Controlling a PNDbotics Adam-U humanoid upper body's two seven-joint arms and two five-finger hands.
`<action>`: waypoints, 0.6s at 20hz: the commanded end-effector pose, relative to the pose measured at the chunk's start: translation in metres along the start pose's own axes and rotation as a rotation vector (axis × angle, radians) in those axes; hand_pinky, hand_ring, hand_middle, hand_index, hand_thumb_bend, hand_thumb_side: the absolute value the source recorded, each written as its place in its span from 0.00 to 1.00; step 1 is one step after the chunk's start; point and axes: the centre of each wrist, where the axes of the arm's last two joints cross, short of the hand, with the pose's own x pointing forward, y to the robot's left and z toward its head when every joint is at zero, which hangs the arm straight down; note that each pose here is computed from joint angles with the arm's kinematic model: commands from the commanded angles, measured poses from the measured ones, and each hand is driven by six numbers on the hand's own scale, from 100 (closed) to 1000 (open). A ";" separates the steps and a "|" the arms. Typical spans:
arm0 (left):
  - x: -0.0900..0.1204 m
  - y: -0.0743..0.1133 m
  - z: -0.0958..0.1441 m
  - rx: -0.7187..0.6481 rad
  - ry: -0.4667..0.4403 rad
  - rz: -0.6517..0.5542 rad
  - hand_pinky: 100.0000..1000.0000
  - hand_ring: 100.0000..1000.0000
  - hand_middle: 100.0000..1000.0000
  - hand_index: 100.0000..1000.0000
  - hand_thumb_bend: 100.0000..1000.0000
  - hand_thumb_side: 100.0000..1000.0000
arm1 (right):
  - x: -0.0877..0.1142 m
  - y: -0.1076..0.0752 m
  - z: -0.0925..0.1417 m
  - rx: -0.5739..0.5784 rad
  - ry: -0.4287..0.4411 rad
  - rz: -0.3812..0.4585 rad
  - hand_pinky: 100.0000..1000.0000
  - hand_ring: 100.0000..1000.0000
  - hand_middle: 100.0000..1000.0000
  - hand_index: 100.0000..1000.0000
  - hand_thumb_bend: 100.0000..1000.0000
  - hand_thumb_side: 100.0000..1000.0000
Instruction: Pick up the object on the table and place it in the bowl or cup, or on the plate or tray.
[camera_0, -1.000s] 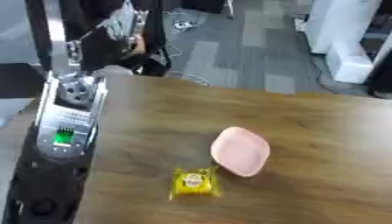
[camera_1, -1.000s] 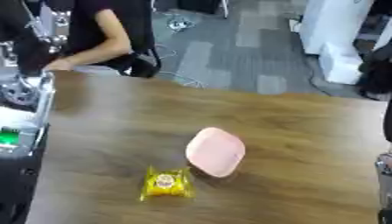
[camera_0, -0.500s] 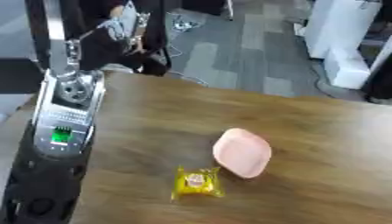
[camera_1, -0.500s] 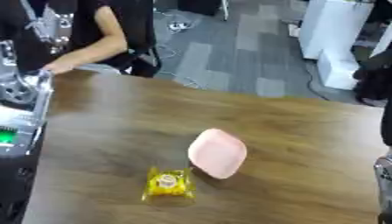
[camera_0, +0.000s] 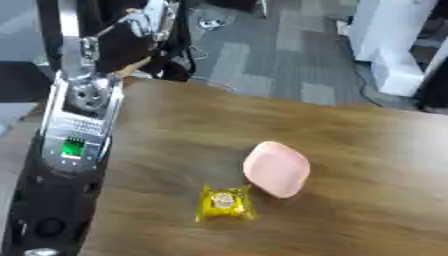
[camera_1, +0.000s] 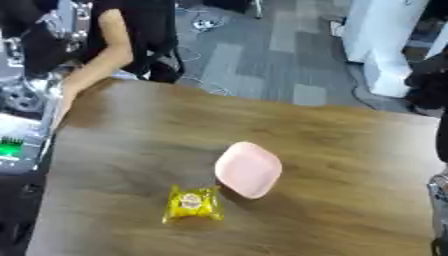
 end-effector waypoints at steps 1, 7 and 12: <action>-0.009 -0.007 0.004 -0.267 0.140 -0.107 0.35 0.69 0.78 0.83 0.29 0.56 | 0.003 0.000 -0.004 0.010 -0.005 0.002 0.38 0.49 0.71 0.68 0.00 1.00; -0.029 -0.037 0.024 -0.839 0.332 -0.237 0.38 0.71 0.77 0.82 0.42 0.55 | 0.003 0.001 -0.004 0.024 0.002 -0.005 0.37 0.48 0.71 0.68 0.00 1.00; -0.042 -0.052 0.038 -1.180 0.431 -0.378 0.41 0.68 0.74 0.81 0.53 0.58 | 0.003 0.002 -0.003 0.030 0.006 -0.006 0.37 0.48 0.71 0.68 0.00 1.00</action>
